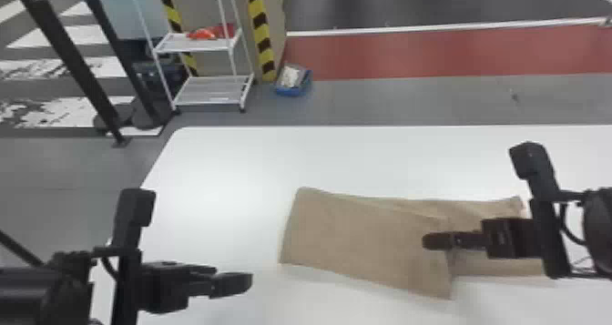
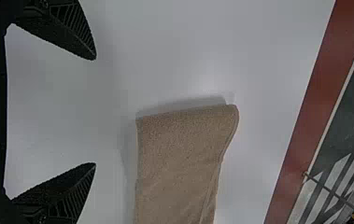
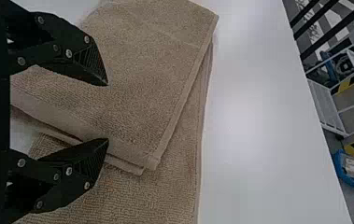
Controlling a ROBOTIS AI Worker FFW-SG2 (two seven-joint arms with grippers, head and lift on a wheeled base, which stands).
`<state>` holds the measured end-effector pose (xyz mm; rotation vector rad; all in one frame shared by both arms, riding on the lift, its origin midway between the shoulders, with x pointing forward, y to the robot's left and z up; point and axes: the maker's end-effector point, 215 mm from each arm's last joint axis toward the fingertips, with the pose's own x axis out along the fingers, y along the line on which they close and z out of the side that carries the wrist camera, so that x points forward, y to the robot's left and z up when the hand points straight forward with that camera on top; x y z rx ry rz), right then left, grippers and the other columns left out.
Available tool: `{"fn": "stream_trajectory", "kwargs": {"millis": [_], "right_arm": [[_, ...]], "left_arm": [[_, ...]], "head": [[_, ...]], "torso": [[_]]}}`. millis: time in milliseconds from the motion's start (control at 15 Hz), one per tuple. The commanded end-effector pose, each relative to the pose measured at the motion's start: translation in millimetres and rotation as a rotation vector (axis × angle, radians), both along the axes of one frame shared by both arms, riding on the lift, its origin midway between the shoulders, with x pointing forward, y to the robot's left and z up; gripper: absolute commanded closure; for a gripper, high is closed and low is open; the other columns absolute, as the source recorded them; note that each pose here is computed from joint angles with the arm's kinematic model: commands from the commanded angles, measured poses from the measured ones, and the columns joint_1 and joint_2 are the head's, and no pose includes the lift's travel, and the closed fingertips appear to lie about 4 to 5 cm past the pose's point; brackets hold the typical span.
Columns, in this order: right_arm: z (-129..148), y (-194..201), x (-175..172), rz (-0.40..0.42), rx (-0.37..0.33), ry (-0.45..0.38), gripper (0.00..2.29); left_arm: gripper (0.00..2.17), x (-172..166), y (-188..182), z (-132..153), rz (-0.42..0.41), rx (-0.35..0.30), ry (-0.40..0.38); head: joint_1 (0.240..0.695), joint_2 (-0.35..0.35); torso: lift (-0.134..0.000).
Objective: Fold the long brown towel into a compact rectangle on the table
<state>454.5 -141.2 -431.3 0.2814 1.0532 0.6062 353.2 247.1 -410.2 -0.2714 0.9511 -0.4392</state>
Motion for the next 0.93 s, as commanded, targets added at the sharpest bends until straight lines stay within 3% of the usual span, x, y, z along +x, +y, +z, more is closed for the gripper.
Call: {"fn": "stream_trajectory", "kwargs": {"millis": [0,867], "right_arm": [[1.4,-1.9,-0.3,-0.002,-0.002,-0.004,0.55],[-4.2,-6.8,-7.0,0.009,-0.018,0.006,0.55]], "left_arm": [[0.07,-1.1,1.3,-1.8,0.002,0.002,0.007],[0.07,1.1,0.1,0.0,-0.005,0.005,0.002]], "head": [[0.695,0.149],[0.695,0.136]], "torso": [[-0.124],[-0.124]]}}
